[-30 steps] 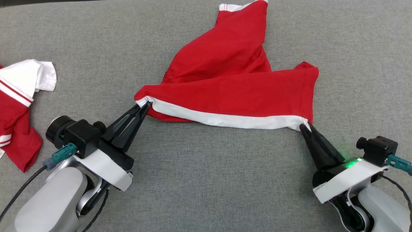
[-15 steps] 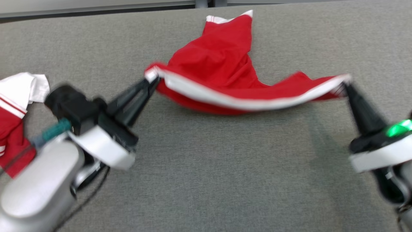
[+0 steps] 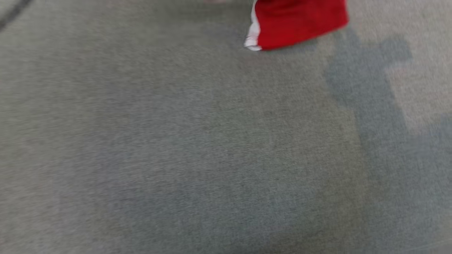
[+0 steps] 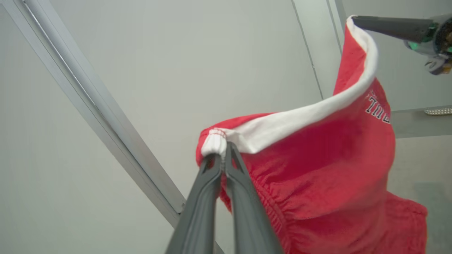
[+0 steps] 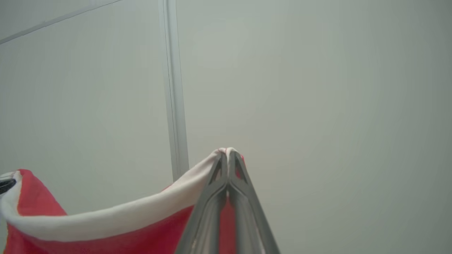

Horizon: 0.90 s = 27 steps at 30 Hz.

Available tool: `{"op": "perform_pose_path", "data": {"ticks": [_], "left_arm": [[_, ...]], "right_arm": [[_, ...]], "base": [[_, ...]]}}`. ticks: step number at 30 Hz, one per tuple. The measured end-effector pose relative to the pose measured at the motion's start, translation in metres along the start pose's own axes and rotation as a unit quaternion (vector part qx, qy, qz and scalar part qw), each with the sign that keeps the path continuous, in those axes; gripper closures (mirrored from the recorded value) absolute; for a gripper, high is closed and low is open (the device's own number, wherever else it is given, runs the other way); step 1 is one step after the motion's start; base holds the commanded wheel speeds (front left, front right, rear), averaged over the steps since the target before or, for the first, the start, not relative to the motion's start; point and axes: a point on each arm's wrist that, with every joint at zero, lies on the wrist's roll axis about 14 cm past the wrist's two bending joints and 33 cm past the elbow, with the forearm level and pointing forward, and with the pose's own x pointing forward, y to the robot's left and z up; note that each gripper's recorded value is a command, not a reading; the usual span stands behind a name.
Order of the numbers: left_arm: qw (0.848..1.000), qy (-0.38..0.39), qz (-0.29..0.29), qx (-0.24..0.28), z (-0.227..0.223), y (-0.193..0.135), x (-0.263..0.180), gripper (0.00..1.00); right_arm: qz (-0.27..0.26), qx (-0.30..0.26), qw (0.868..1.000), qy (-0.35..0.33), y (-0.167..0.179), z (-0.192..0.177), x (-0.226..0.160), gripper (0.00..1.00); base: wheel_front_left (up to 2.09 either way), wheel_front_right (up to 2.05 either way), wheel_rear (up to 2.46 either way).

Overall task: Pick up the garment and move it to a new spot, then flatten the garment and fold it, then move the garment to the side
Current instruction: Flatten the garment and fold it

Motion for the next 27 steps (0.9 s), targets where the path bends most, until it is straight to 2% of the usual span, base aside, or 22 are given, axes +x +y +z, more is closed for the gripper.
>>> {"op": "perform_pose_path", "data": {"ticks": [7,10,11,13,15,18,19,21,24,27], "left_arm": [[0.994,-0.075,0.028,0.074,-0.006,0.032,0.057,1.0],[0.989,-0.105,0.055,0.089,-0.002,0.045,0.067,1.0],[0.987,-0.121,0.055,0.093,0.003,0.043,0.068,1.0],[0.983,-0.144,0.054,0.102,0.003,0.039,0.063,1.0],[0.987,-0.135,0.035,0.084,-0.026,0.019,0.051,1.0],[0.996,-0.074,0.003,0.045,-0.089,-0.02,0.018,1.0],[0.996,-0.074,0.003,0.045,-0.089,-0.02,0.018,1.0],[0.999,-0.037,-0.019,0.024,-0.116,-0.047,-0.007,1.0],[0.997,0.032,-0.063,-0.023,-0.159,-0.105,-0.053,1.0],[0.988,0.095,-0.094,-0.076,-0.184,-0.156,-0.103,1.0]], "right_arm": [[-0.042,-0.07,0.994,-0.073,-0.03,0.022,0.039,1.0],[-0.025,-0.097,0.986,-0.135,-0.017,0.048,0.047,1.0],[-0.015,-0.104,0.984,-0.146,-0.01,0.049,0.047,1.0],[0.0,-0.108,0.985,-0.133,-0.002,0.026,0.04,1.0],[0.009,-0.099,0.99,-0.1,0.005,-0.01,0.025,1.0],[0.021,-0.077,0.996,-0.028,0.017,-0.066,-0.011,1.0],[0.021,-0.077,0.996,-0.028,0.017,-0.066,-0.011,1.0],[0.027,-0.059,0.997,0.033,0.026,-0.1,-0.047,1.0],[0.016,-0.032,0.992,0.117,0.032,-0.136,-0.105,1.0],[0.0,-0.001,0.984,0.179,0.041,-0.154,-0.157,1.0]], "base": [[0.0,0.0,0.0],[0.0,0.0,0.0],[0.0,0.0,0.0],[0.0,0.0,0.0],[0.0,0.0,0.0],[0.0,0.0,0.0],[0.0,0.0,0.0],[0.0,0.0,0.0],[0.0,0.0,0.0],[0.0,0.0,0.0]]}}
